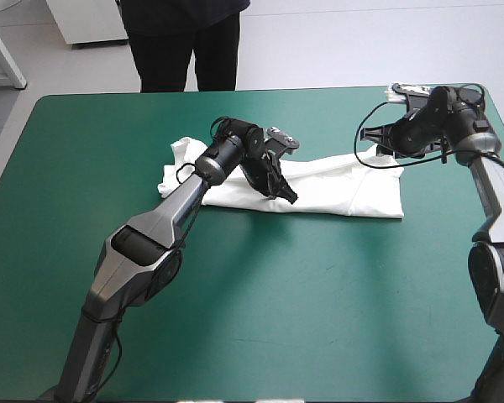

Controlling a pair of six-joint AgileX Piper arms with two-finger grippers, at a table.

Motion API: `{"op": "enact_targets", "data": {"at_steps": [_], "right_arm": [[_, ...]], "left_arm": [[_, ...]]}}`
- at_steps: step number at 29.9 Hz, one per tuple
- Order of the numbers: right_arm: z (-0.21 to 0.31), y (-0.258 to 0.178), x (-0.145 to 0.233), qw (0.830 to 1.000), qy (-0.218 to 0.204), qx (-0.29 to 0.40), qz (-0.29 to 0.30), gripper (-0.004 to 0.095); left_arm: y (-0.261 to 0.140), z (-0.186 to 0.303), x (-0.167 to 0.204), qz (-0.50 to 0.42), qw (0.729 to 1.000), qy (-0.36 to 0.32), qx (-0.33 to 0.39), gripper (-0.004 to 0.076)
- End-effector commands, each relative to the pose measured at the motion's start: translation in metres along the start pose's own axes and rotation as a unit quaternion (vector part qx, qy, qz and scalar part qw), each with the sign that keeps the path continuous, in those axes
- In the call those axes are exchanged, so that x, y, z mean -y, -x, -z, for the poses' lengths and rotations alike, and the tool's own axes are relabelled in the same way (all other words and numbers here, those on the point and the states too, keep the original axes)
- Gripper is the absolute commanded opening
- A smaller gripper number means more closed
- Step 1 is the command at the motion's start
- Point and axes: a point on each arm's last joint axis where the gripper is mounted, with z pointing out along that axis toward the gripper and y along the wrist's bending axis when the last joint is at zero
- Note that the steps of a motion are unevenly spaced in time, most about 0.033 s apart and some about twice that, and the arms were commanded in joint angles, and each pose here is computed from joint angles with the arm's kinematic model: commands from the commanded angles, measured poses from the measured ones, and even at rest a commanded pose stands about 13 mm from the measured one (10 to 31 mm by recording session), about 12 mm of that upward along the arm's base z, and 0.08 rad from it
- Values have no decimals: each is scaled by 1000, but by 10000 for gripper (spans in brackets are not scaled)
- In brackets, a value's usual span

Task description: Fold the cloth

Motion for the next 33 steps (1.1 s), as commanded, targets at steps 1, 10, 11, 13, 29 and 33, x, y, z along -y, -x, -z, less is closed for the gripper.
{"op": "enact_targets", "data": {"at_steps": [1,10,11,13,29,33], "right_arm": [[50,9,13,998,18,61,-28,392],[32,-34,77,988,103,-13,-115,491],[27,-39,79,987,110,-17,-116,514],[19,-45,81,987,111,-18,-116,538],[-28,-49,85,984,131,-38,-112,545],[-41,-49,77,986,130,-48,-95,545]], "left_arm": [[10,32,7,2,999,-4,51,-22],[9,32,8,2,999,-7,43,-22],[9,32,8,2,999,-10,42,-22],[9,32,9,4,999,-14,40,-22],[10,32,14,10,998,-41,48,-22],[10,32,14,11,998,-42,49,-22]]}}
